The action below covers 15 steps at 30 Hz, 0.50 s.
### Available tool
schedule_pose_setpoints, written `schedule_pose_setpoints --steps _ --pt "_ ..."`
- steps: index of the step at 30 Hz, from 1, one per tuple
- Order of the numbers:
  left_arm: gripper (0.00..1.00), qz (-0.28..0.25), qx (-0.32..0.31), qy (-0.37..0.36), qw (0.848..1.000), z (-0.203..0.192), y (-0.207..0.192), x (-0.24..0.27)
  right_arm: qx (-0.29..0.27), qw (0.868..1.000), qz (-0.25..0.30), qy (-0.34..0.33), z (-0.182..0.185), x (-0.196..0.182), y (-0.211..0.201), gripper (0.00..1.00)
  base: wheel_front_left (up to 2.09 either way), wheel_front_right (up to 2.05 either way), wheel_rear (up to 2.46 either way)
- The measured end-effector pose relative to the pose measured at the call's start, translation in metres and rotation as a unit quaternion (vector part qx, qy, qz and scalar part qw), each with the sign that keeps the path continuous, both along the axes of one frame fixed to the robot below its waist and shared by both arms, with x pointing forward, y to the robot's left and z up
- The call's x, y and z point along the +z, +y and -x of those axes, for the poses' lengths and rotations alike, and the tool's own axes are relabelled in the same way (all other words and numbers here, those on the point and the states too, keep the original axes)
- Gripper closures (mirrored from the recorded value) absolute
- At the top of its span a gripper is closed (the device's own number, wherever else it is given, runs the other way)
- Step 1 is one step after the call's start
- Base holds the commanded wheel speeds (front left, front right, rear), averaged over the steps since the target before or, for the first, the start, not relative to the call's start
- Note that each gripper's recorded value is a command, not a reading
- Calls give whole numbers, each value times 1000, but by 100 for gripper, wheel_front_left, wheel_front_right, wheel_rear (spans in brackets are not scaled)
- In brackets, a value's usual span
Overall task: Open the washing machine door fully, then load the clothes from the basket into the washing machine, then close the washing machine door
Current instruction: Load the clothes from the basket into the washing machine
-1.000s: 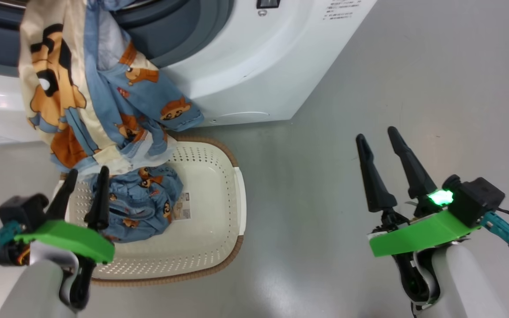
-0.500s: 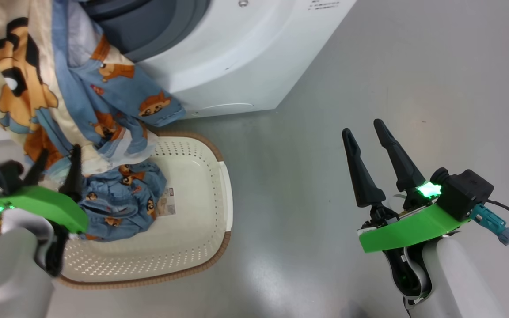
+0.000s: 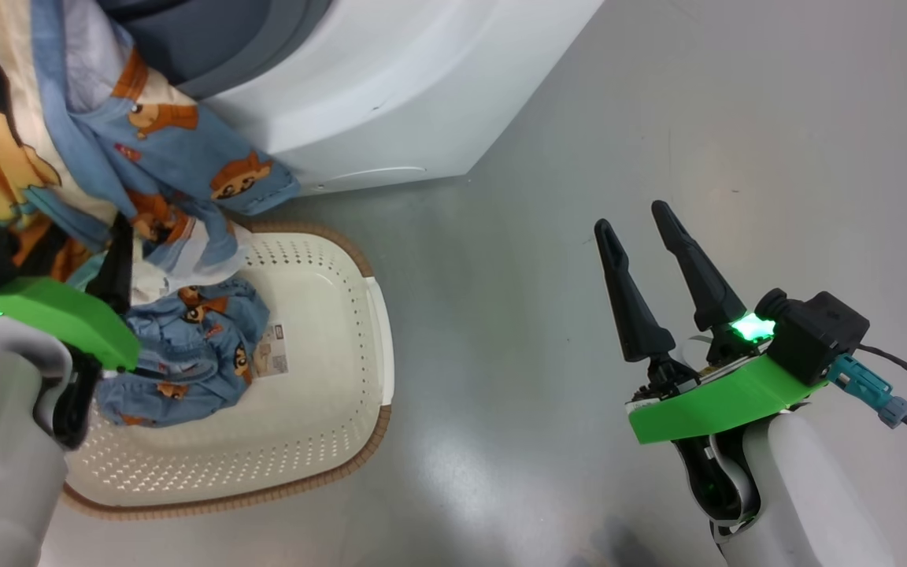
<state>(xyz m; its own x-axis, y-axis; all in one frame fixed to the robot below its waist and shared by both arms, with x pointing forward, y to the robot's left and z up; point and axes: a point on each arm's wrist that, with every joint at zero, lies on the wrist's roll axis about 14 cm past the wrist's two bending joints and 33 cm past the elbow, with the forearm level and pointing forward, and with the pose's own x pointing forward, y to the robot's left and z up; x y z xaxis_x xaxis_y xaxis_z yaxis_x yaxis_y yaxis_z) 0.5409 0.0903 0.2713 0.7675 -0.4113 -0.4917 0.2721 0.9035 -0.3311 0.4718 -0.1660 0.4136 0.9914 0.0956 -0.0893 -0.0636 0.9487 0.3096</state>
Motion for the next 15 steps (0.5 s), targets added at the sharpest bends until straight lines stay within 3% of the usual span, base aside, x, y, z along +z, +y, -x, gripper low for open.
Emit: schedule_pose_setpoints --steps 8,9,10,11,12,15 --pt "3 25 0 -1 1000 -9 -1 7 1 1000 1 -1 -3 -1 0 0 0 0 0" --pt "33 26 -3 -6 1000 -12 -2 10 1 1000 1 -3 -4 0 0 0 0 0 0" --pt "54 28 -6 -11 1000 -15 -4 13 1 1000 1 -3 -4 0 0 0 0 0 0" --pt "88 34 -4 -14 999 -17 -5 16 1 1000 1 -3 -4 0 0 0 0 0 0" --pt "100 39 -3 -14 999 -18 -6 17 2 1000 0 -3 -4 0 0 0 0 0 0" --pt "100 44 -3 -17 999 -20 -7 21 3 1000 -1 -3 -5 -1 2 0 0 0 0"
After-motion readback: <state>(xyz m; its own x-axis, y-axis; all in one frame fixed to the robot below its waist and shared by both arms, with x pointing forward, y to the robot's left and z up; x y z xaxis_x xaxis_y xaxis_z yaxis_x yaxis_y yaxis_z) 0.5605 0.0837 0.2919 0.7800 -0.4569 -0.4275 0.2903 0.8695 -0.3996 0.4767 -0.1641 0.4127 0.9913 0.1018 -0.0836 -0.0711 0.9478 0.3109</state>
